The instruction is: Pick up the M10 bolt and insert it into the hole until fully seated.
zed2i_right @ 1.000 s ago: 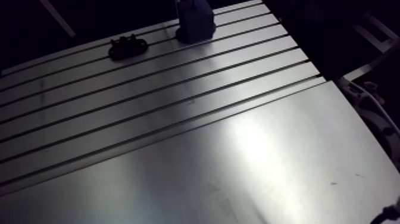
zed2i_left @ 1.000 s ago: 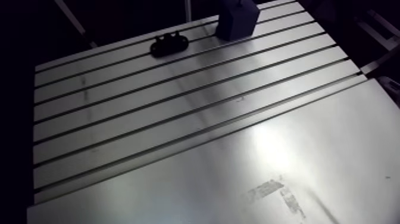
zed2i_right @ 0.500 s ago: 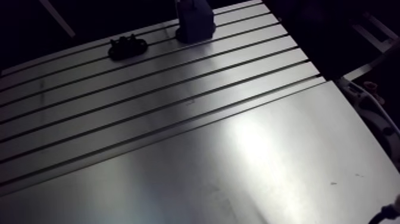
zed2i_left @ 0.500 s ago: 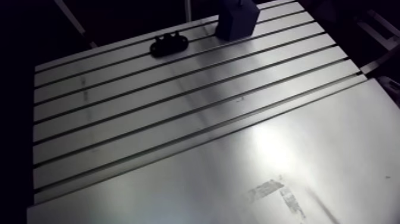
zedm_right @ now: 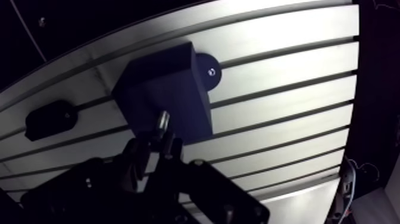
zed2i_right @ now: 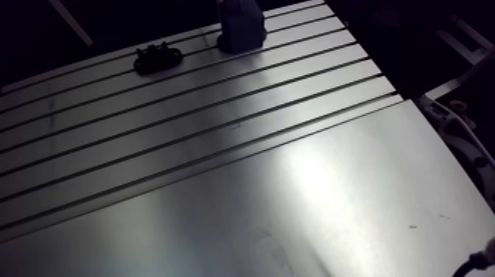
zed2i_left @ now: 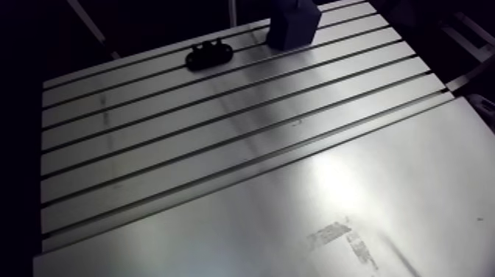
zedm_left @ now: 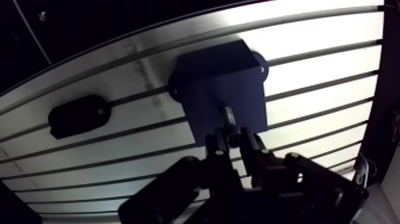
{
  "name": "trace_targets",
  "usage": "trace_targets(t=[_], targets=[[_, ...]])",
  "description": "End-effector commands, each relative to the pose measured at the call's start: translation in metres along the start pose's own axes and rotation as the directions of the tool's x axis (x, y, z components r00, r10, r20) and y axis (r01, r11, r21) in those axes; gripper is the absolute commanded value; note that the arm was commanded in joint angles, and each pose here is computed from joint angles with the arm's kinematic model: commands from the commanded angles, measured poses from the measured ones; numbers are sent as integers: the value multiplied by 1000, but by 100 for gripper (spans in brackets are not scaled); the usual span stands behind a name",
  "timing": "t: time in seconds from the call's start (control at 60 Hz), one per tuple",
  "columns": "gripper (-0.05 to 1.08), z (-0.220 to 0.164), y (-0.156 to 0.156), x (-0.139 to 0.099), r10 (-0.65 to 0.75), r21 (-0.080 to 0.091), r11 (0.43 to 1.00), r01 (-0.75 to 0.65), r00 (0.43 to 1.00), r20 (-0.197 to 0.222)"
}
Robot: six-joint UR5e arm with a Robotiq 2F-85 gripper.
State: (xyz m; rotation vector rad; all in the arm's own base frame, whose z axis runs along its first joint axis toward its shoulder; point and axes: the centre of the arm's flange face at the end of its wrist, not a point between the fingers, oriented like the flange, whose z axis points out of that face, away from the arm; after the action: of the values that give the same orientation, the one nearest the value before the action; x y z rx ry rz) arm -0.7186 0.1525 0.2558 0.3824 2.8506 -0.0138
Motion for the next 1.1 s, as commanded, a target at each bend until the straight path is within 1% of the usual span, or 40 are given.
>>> trace_targets(t=[0.017, 0.167, 0.2, 0.217, 0.233, 0.25, 0.267, 0.283, 0.3, 0.35, 0.367, 0.417, 0.45, 0.533, 0.65, 0.783, 1.017, 1.05, 1.067, 1.1], targets=[[108, 5, -1, -1, -1, 1, 1000, 1, 1000, 9], [108, 4, -1, -1, 1, 1, 1000, -1, 1000, 8], [107, 4, -1, -1, 1, 1, 1000, -1, 1000, 8], [103, 4, -1, -1, 1, 0, 1000, -1, 1000, 7], [87, 3, -1, -1, 3, 0, 1000, -3, 1000, 3], [87, 3, -1, -1, 3, 0, 1000, -3, 1000, 3], [51, 2, -1, -1, 2, -6, 1000, -2, 1000, -4], [51, 2, -1, -1, 2, -6, 1000, -2, 1000, -4], [4, 1, -1, 0, -2, -12, 1000, 2, 1000, -10], [2, 1, -3, -1, -4, -8, 1000, 3, 1000, -13], [1, 1, -4, -2, -6, -10, 1000, 6, 1000, -17], [0, 1, -4, -2, -10, -11, 1000, 10, 1000, -24], [0, -1, -4, -2, -13, -13, 1000, 12, 999, -39], [0, -2, -3, -2, -13, -14, 1000, 12, 999, -41], [0, -3, -2, -2, -13, -8, 1000, 13, 999, -44], [0, -3, -2, -2, -16, -6, 1000, 16, 999, -44], [0, -11, -4, -6, -20, -10, 1000, 19, 998, -55], [0, -13, -5, -7, -20, -9, 1000, 19, 998, -58], [0, -15, -5, -9, -20, -4, 1000, 20, 998, -61], [0, -16, -7, -10, -21, -2, 1000, 21, 998, -61]])
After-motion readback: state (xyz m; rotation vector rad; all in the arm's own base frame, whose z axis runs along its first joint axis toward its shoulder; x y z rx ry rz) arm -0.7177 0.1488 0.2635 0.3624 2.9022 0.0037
